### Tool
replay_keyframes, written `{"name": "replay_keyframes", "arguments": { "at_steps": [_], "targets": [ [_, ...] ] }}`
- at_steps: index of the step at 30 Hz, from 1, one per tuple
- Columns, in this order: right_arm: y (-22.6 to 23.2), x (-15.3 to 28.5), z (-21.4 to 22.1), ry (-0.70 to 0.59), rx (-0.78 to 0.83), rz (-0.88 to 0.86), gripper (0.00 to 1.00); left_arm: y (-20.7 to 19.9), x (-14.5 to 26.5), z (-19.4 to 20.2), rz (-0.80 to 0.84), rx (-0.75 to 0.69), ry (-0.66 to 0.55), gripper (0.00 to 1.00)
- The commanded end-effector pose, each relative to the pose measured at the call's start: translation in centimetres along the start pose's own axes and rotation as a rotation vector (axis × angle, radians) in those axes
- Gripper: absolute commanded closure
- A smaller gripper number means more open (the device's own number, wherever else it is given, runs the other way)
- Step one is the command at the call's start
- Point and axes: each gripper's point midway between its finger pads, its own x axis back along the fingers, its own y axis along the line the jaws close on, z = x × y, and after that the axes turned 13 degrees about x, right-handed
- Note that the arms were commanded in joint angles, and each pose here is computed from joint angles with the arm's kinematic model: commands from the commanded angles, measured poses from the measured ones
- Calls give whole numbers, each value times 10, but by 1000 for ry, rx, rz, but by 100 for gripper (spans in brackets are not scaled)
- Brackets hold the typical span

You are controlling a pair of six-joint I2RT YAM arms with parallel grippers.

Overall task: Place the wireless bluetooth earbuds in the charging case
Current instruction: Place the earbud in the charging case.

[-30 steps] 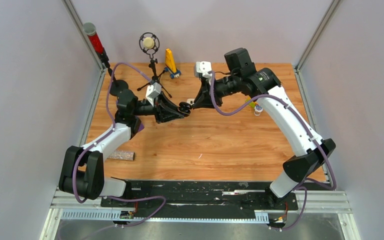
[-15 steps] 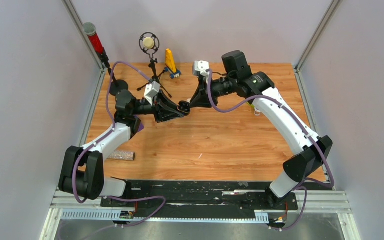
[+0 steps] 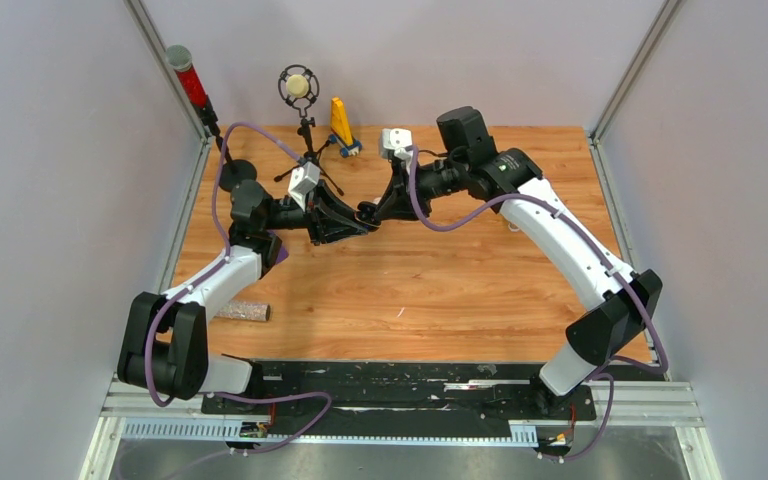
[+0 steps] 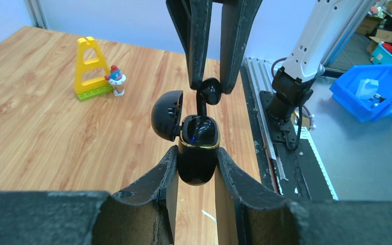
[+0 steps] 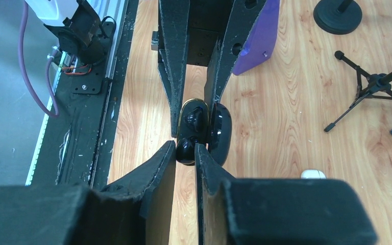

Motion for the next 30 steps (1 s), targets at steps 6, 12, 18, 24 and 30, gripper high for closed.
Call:
{"name": "replay_keyframes", "arguments": {
  "at_steps": [6, 12, 18, 24, 30],
  "targets": [
    [5, 2, -8, -10, 65, 10, 81, -11, -2, -21, 18, -91, -22, 100],
    [2, 2, -11, -11, 73, 17, 81, -11, -2, -21, 18, -90, -21, 100],
    [-1, 6, -25, -30, 86, 20, 81, -10, -2, -20, 17, -90, -21, 100],
    [0, 9, -30, -33, 99, 20, 81, -10, -2, -20, 16, -94, -20, 100],
    [4, 9, -21, -11, 103, 16, 81, -10, -2, -21, 18, -95, -20, 100]
  ]
}}
